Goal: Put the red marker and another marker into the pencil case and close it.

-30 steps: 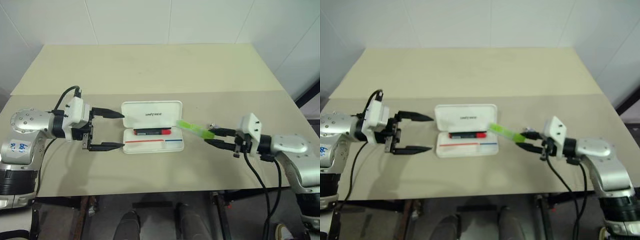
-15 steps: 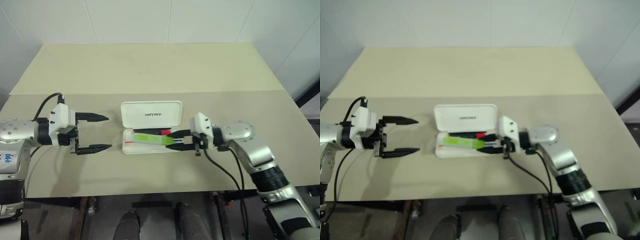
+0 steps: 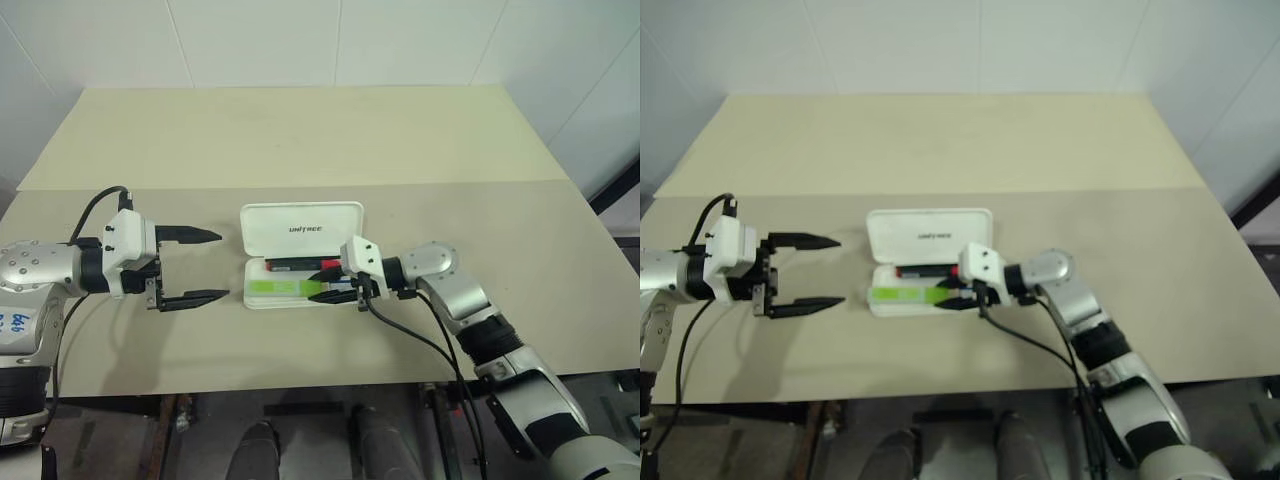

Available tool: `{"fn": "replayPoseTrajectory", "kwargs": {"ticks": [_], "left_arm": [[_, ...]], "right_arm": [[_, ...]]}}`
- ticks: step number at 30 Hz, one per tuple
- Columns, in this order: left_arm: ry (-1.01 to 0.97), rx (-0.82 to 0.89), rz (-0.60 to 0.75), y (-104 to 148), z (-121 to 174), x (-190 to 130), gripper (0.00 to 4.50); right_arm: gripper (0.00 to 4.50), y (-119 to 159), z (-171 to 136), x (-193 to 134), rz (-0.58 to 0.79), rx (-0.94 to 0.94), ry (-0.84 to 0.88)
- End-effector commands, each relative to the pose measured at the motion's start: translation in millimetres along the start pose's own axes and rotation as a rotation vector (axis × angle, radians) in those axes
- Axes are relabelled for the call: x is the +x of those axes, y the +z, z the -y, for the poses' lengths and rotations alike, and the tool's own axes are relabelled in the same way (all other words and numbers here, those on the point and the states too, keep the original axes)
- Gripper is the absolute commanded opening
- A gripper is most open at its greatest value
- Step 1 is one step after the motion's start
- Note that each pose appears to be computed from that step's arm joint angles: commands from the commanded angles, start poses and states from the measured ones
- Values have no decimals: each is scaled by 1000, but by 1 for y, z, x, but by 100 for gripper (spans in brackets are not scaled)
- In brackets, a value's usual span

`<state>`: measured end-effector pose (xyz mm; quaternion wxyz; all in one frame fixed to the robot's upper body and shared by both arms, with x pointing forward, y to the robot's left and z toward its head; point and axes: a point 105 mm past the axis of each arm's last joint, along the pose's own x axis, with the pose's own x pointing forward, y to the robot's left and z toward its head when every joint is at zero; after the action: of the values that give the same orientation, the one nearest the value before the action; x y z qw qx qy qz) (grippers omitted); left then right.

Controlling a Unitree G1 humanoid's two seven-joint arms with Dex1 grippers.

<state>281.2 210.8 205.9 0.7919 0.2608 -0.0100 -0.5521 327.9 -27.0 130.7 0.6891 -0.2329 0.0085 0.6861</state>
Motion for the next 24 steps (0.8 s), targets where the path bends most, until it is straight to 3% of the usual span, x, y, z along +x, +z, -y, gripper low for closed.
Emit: {"fn": "replayPoseTrajectory", "kwargs": {"ticks": [1,11,24], "left_arm": [[7,36,27,11,0,2,450],[12,35,36,13,2,5,450],[15,37,41,14,2,7,450]], "right_arm": [[109,6,-1,6,6,-51,34],[109,-6,5,6,-30,-75,46],[109,4,20,3,-9,-91,20]]}}
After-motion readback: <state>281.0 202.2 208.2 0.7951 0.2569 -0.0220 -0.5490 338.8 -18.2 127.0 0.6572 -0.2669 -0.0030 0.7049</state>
